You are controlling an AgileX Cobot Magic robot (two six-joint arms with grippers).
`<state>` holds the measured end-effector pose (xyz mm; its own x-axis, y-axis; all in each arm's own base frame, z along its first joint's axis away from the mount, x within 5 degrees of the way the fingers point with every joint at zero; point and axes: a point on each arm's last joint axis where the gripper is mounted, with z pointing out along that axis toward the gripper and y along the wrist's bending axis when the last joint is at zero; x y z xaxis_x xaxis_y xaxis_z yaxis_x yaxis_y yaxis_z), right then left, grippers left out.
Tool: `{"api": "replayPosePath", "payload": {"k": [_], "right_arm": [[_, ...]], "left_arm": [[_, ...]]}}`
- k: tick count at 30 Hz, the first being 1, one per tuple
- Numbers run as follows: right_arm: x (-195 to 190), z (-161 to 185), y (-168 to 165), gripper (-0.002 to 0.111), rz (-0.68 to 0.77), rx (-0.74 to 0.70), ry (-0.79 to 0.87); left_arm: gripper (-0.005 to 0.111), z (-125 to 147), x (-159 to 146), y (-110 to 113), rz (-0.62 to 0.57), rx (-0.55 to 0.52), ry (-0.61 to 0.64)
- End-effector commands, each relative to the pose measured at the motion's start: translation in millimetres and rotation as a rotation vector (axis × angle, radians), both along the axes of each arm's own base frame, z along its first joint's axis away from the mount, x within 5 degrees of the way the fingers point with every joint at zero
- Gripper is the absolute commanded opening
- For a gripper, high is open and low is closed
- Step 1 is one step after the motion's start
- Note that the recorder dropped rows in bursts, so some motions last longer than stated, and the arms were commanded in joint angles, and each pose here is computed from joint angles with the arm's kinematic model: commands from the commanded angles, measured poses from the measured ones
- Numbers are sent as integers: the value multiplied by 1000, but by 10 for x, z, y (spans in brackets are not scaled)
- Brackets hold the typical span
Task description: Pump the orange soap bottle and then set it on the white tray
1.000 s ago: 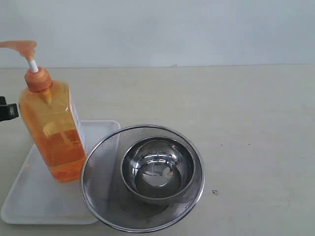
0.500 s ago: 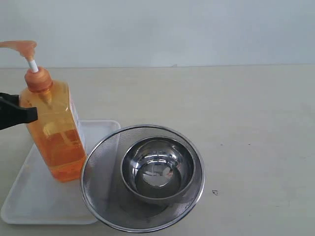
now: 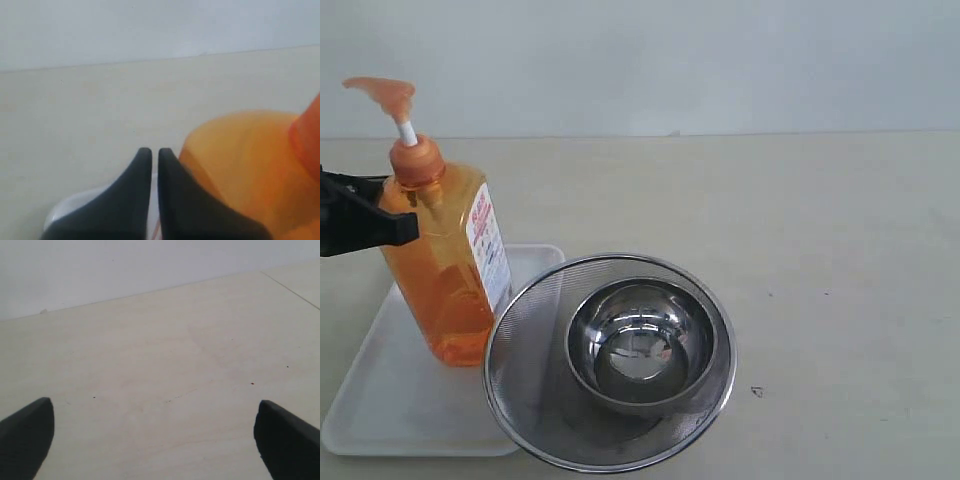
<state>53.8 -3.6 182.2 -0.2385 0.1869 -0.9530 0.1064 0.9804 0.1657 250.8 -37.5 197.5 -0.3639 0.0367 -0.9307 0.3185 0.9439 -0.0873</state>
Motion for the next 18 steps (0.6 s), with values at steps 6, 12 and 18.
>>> {"api": "replayPosePath", "payload": {"k": [6, 12, 18], "right_arm": [[-2, 8, -2, 105, -5, -1, -10], [-2, 8, -2, 105, -5, -1, -10], [-2, 8, -2, 105, -5, -1, -10]], "left_arm": [[5, 55, 60, 1, -8, -1, -26], [5, 165, -4, 39, 28, 22, -30], [5, 346, -244, 267, 199, 9, -16]]}}
